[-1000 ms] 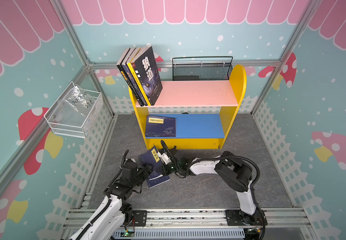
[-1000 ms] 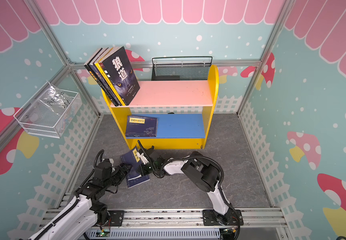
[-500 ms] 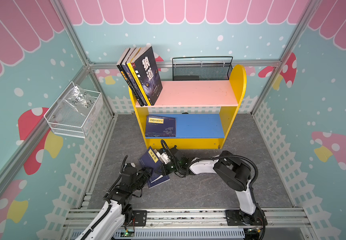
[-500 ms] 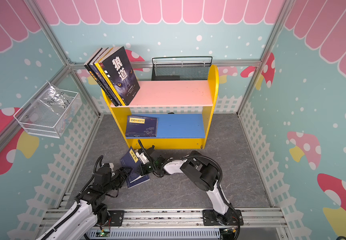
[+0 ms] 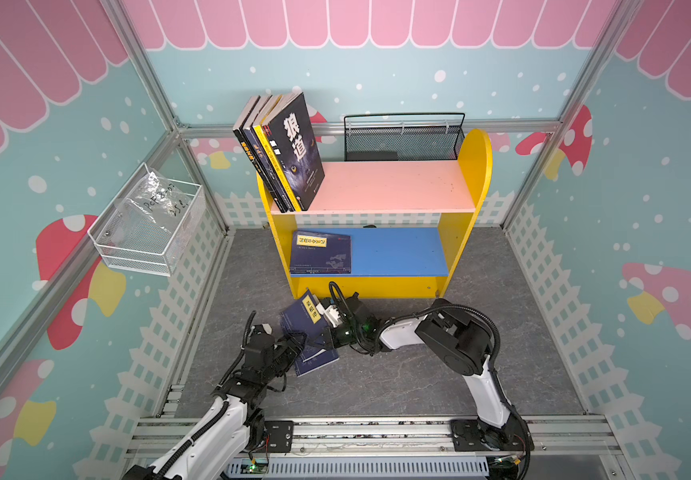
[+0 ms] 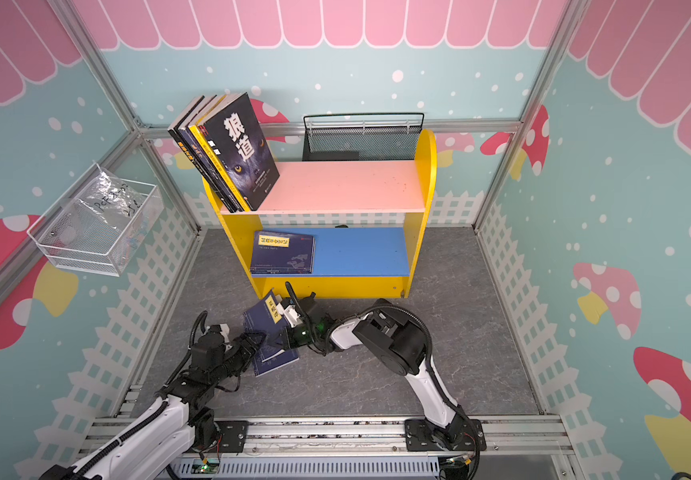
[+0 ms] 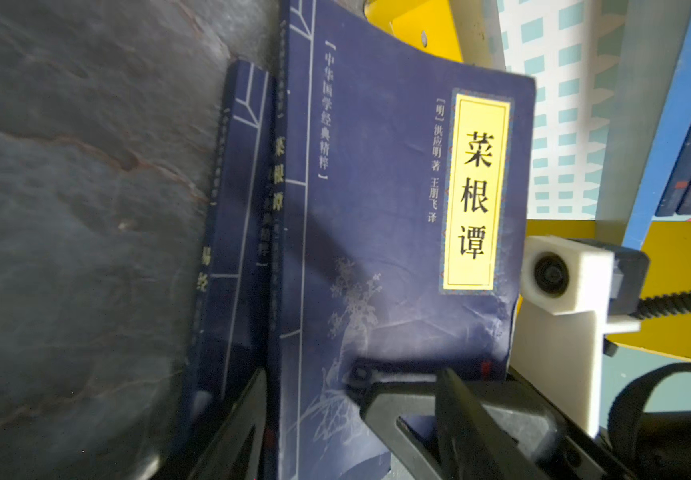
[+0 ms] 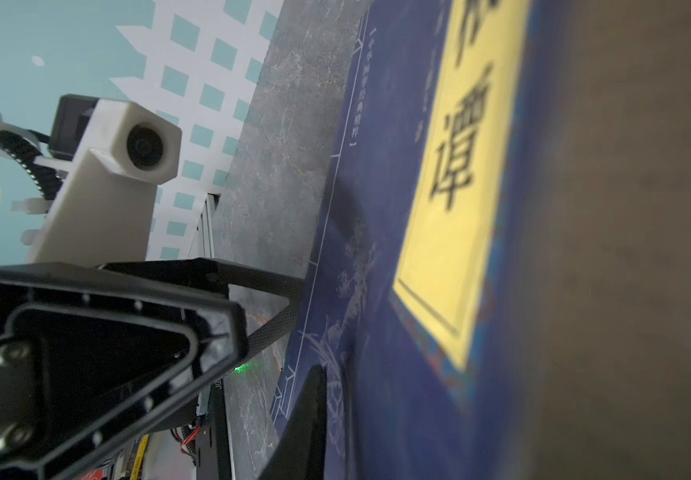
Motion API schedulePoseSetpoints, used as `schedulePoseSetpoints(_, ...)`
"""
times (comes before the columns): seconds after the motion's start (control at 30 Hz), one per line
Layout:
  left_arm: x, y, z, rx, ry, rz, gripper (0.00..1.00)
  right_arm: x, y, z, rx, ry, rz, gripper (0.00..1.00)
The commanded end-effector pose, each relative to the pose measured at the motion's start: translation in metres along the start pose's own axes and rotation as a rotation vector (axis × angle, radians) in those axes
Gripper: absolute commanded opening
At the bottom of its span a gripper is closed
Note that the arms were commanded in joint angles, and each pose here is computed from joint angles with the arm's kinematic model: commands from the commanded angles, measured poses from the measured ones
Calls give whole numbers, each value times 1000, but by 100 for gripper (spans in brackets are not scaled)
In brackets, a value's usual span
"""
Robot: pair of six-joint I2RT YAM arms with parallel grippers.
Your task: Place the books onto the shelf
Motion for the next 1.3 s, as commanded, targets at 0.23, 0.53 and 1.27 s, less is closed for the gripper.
schedulePoseSetpoints(0.23,17,-31,9,-191,-62,-12,65,-5,25,18,243,34,-57,8)
schedulePoseSetpoints(0.53,13,-21,15,-121,-34,-2,74,6,38,41,335,-15,-57,8)
schedulePoseSetpoints(1.27,32,-57,-21,-311,91,-18,40,-5,25,45,360,-4,-116,10)
Point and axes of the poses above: each gripper's point midway between its finger pads, its own z axis back along the fingers, its own y axis along the line the jaws close on, x = y × z, the point moved 9 cm from there along z, back along the fingers, and after that the axes turned 12 degrees about -z, right-handed, at the moved point
